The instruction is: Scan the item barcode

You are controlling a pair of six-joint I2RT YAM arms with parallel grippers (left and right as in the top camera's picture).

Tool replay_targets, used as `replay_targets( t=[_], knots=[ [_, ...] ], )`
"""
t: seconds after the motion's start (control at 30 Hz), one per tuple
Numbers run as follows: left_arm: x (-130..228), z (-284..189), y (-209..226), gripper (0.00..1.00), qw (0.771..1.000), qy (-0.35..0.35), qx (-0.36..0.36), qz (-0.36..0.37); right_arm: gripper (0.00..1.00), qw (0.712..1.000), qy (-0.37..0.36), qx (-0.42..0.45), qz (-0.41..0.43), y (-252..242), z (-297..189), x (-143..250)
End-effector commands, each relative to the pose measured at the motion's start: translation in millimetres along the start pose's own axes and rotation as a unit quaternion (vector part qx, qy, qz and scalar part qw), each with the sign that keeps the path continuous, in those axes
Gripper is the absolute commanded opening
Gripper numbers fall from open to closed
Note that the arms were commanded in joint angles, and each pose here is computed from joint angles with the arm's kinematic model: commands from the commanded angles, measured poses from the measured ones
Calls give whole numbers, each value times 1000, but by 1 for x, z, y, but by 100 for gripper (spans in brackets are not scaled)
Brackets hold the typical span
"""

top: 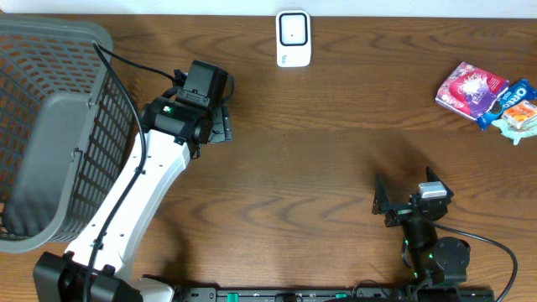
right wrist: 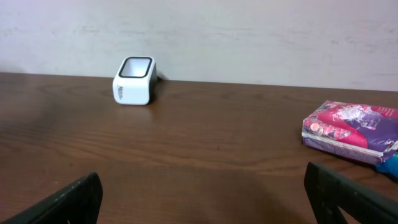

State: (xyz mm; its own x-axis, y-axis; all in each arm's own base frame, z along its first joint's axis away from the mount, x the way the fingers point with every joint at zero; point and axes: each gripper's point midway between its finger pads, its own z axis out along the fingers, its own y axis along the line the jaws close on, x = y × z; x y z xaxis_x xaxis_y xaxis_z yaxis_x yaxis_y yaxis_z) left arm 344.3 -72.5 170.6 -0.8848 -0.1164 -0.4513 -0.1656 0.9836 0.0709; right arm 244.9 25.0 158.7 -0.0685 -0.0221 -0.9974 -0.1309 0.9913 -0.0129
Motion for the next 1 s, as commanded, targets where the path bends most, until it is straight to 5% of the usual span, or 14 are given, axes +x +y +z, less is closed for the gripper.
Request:
replay_targets(
  t=[0.0,0.7,0.97],
  knots=[
    [-3,0,3,86,1000,-3,-9,-5,99,1000,-1,7,0,-3,0,1],
    [-3,0,3,86,1000,-4,-10,-4,99,1000,-1,7,0,-3,0,1],
    [-10,-1,18,86,997,-21,-55,52,99,1000,-1,7,0,-3,0,1]
  ],
)
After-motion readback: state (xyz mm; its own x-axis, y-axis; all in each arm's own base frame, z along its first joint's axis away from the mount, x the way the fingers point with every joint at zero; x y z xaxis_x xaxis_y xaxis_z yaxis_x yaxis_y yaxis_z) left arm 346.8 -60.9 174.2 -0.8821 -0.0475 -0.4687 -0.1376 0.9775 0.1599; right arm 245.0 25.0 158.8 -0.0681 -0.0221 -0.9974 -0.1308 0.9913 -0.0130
